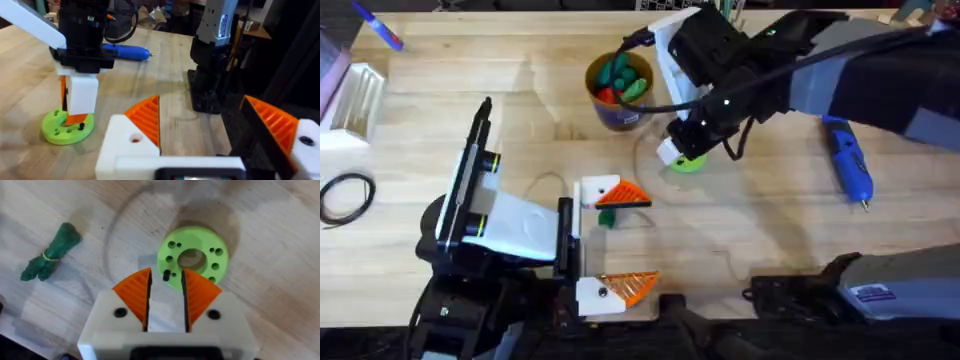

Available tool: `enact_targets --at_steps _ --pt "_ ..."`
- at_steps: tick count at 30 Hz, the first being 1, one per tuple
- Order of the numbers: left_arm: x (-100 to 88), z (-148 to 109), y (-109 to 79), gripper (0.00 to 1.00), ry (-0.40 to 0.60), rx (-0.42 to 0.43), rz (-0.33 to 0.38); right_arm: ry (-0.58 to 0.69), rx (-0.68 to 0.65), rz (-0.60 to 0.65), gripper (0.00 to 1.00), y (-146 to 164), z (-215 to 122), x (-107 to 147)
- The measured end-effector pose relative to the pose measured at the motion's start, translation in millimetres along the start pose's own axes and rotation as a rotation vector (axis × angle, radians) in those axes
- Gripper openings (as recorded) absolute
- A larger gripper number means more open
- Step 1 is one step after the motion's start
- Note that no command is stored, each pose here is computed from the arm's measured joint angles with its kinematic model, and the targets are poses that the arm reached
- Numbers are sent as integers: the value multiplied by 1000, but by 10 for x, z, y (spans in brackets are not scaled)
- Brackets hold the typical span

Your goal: Pick up the gripper from the table and insert it into the empty holder that is missing its gripper. Then pick up a screw, insert it into the mounting hole, and use the screwdriver to tighten it. Finally, clean up the table by picking up the vegetable and placing it into the bucket.

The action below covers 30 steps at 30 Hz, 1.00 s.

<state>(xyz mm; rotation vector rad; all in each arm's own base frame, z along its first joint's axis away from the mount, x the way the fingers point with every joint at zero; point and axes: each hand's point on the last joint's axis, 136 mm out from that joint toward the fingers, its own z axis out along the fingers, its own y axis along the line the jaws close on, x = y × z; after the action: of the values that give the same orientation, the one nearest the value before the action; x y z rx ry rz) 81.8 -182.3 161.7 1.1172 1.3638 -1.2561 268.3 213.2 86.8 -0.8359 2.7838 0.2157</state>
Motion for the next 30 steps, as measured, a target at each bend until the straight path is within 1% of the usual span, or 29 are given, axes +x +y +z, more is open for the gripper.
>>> enact_targets --at_steps 6,16,19,20,25,26,30 --pt "0 0 0 985 0 0 0 56 -11 4 280 13 113 88" --pt "0 0 0 985 0 0 0 111 -12 8 263 6 270 160" --pt "0 0 0 985 0 0 0 112 -8 8 224 0 280 155" --pt "0 0 0 985 0 0 0 110 -9 8 159 1 280 149" --pt "0 0 0 985 0 0 0 109 -11 7 28 5 280 147" --pt "0 0 0 985 0 0 0 108 -11 8 11 5 281 145" --pt "0 0 0 985 0 0 0 109 -12 8 8 6 281 145"
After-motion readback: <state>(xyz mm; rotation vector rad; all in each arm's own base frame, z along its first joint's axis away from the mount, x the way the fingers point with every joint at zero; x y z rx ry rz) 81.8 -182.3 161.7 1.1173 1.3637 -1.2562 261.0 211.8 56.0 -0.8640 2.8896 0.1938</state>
